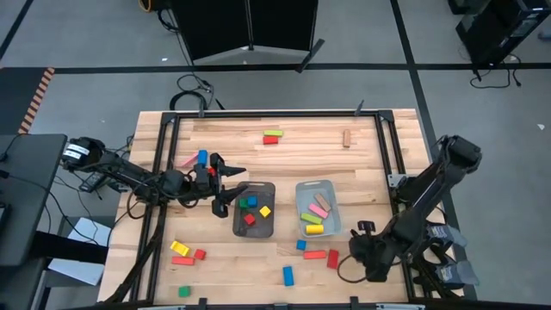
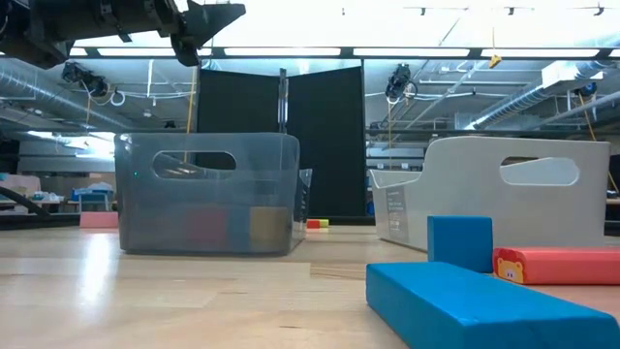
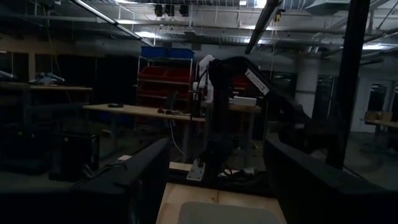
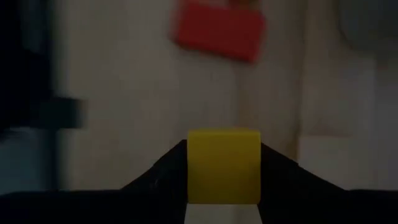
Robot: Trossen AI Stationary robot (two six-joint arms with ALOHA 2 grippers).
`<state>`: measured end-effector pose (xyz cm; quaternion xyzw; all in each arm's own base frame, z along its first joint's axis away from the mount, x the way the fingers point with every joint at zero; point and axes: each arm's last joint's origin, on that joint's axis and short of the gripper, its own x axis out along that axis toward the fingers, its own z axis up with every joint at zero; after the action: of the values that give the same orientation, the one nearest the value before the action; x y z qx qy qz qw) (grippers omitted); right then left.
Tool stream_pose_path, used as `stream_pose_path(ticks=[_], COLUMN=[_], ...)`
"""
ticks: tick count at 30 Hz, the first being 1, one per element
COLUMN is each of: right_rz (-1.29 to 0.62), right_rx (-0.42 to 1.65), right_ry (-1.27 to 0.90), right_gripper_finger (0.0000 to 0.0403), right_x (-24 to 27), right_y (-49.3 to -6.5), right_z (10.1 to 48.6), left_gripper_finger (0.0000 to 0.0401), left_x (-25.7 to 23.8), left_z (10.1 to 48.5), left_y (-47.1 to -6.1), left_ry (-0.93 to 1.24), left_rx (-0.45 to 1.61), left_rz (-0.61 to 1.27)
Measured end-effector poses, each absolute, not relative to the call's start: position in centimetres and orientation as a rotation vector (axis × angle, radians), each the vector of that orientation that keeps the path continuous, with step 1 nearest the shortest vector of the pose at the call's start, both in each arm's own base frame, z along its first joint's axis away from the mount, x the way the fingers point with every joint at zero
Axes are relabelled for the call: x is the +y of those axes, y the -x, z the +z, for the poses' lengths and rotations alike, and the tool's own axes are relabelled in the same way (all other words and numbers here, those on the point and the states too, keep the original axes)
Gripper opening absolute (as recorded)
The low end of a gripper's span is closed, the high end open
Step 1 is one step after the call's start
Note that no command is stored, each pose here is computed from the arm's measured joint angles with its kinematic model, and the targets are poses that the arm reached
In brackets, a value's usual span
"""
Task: Sort blocks by size
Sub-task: Put the small yellow block into the black bin
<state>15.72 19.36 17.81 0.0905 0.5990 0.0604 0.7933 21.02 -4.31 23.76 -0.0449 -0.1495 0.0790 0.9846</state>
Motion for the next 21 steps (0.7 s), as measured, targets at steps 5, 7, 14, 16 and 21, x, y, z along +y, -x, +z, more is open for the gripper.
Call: stream_pose_path(ticks=[5,7,14,16,21], right_rz=[0.311,0.4,0.246,0.173,0.092], right_rx=[1.042,0.845,0.476,0.453,0.351], right_ry=[-0.265,-0.226,0.016,0.064,0.146], right_gripper_finger=[0.0144,0.0144,0.0144,0.0144,0.0144], right_x=[19.2,18.9,15.3,14.3,12.2], right_y=[-15.6,-15.7,-18.7,-20.9,-27.3], right_z=[23.8,26.3,29.4,28.8,26.6], left_gripper_finger=[0.0264,0.0264,0.0264,0.0264,0.0264], left_x=[-4.3,-4.3,-4.2,-4.2,-4.0], left_z=[23.8,23.9,24.5,24.9,25.8], left_y=[-21.0,-21.0,-20.7,-20.5,-19.8], left_ry=[0.09,0.091,0.118,0.136,0.196], left_rx=[-0.305,-0.311,-0.379,-0.41,-0.464], left_rz=[0.159,0.159,0.157,0.155,0.143])
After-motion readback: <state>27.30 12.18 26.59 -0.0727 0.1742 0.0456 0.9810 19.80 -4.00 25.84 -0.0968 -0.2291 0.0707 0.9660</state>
